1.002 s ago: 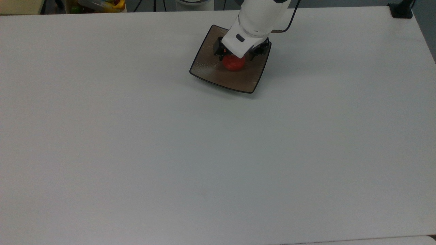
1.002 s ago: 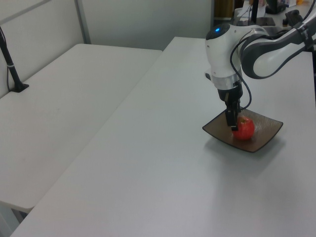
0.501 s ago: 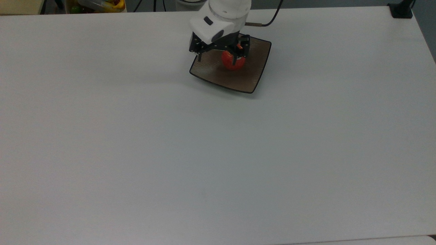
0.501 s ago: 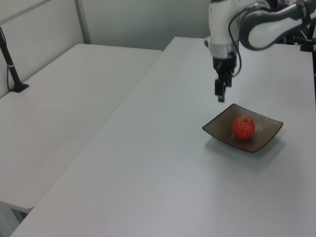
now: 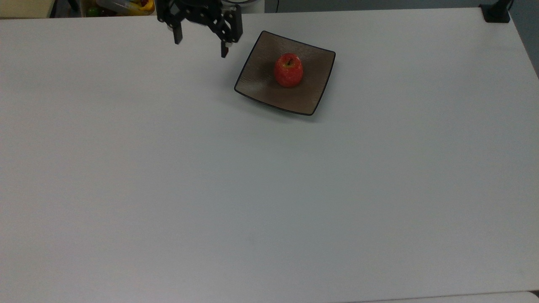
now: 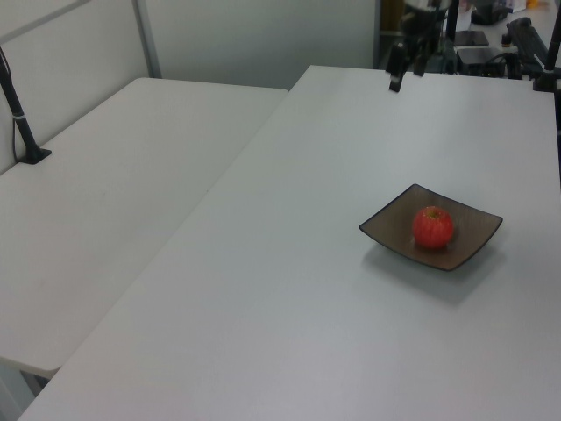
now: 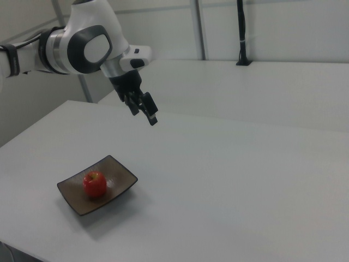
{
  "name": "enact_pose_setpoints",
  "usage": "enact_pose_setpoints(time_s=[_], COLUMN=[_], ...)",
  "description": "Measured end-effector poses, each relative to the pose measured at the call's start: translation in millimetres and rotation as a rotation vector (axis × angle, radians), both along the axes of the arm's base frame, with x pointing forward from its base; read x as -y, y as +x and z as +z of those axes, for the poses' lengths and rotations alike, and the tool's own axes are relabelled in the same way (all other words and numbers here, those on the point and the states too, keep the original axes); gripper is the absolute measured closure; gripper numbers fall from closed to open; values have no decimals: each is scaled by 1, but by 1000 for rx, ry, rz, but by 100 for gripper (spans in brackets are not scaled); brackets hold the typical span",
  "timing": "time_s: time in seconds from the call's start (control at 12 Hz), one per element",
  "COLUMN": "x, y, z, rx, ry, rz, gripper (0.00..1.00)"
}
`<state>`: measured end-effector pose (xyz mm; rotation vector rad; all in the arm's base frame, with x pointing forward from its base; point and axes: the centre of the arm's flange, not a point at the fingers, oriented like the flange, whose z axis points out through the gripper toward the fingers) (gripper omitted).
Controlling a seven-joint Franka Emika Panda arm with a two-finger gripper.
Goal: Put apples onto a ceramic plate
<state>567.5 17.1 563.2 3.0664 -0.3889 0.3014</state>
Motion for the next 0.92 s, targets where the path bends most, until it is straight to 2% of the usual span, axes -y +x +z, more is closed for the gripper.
enact_pose_setpoints(time_s=[0.25,0.92], x=[23,0], y=[-9,-7], z=[-4,-48], rx=[-17,-103], ry=[47,38], rz=[-1,89], gripper=[0,0])
